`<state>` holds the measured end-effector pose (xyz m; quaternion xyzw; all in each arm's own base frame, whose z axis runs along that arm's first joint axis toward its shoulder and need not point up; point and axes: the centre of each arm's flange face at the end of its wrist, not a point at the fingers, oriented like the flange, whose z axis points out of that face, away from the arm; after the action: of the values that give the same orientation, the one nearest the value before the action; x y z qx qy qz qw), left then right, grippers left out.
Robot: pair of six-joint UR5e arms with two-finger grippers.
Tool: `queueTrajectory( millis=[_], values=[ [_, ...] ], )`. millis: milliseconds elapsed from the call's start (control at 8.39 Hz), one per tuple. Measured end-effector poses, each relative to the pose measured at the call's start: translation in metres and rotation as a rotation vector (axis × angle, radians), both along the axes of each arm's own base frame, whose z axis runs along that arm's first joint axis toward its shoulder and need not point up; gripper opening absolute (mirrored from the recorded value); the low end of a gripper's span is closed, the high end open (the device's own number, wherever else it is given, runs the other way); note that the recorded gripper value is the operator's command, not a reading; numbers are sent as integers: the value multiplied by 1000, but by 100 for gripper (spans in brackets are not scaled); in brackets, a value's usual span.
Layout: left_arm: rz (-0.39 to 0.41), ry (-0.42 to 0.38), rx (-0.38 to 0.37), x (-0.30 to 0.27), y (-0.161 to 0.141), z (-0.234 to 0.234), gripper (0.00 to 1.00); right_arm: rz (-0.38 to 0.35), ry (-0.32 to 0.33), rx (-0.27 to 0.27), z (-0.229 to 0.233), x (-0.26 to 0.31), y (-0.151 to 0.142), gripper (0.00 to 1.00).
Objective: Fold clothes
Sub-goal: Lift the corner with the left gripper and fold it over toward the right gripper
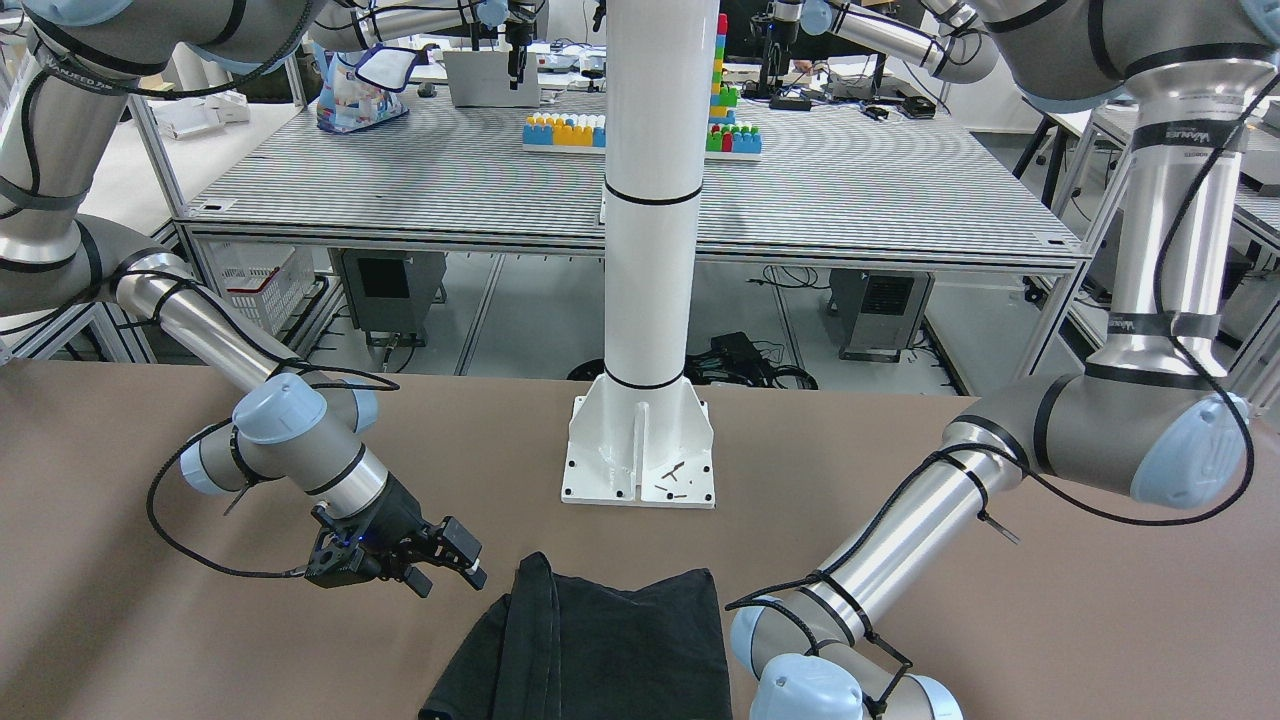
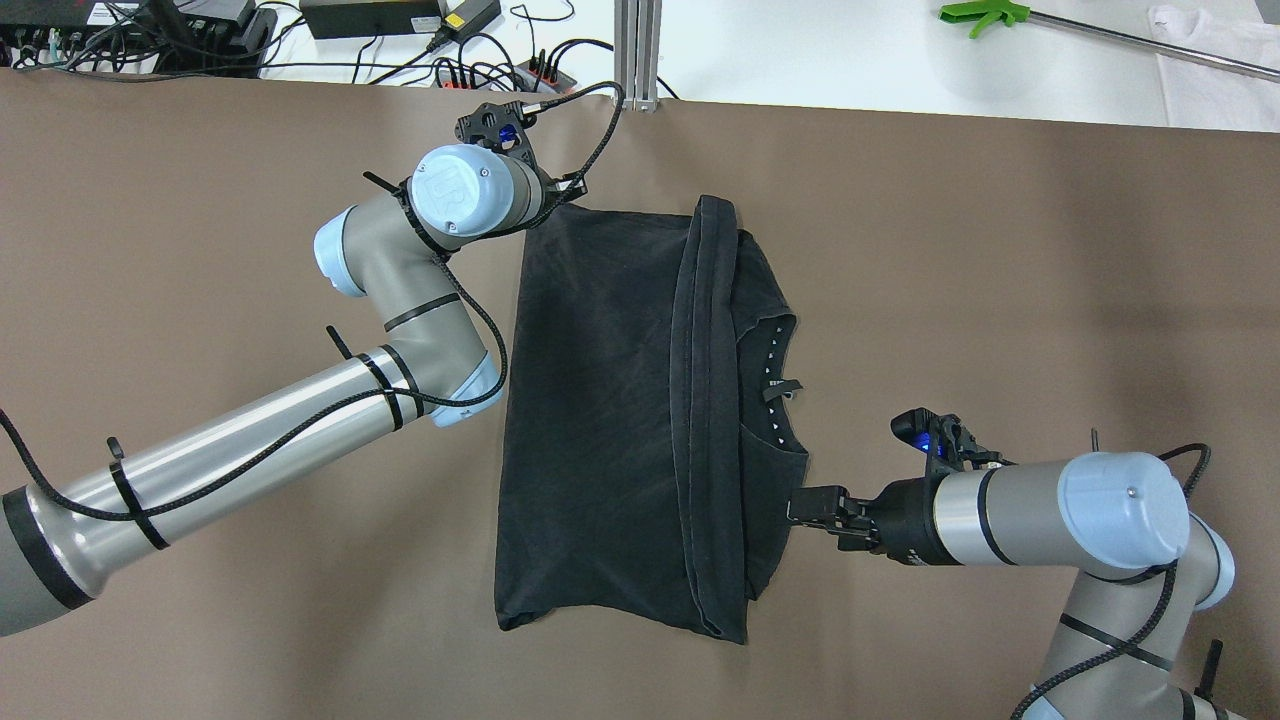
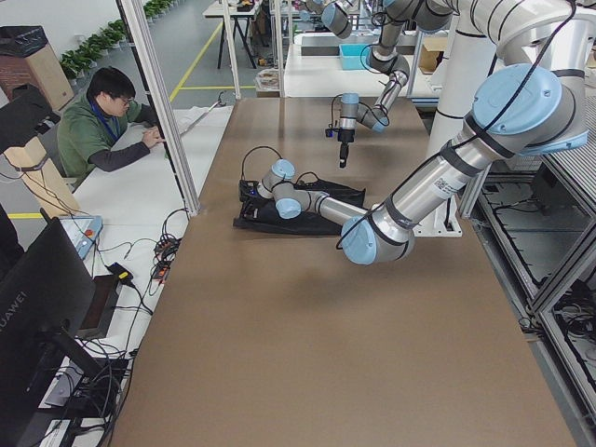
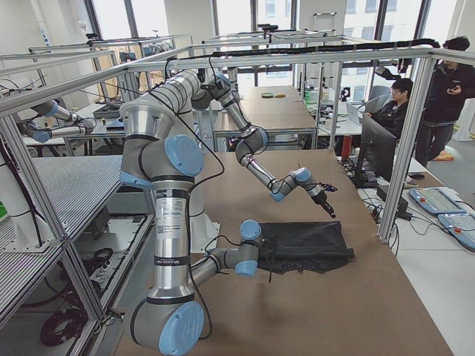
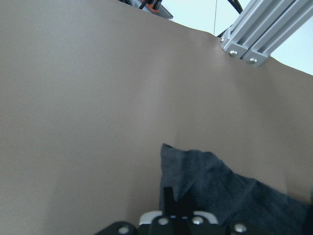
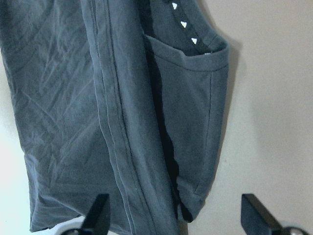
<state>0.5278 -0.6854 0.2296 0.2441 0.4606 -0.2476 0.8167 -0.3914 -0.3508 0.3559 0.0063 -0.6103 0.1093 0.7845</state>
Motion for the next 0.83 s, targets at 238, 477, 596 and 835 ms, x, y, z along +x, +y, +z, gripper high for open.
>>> queueTrajectory(
  millis=[238,477,596,835],
  values=[
    [-26,-12,6,-5,-4,4,100,40,5,16,-1,-3,-1,94],
    [-33,-15,16,-12,-9,2,100,44,-4,26,-11,-7,1,94],
    [-29,-14,28,-15,-9,-2,100,38,-4,30,-19,-10,3,94],
    [-24,-6,44,-18,-7,-10,100,-3,33,62,-46,-24,23,94]
  ],
)
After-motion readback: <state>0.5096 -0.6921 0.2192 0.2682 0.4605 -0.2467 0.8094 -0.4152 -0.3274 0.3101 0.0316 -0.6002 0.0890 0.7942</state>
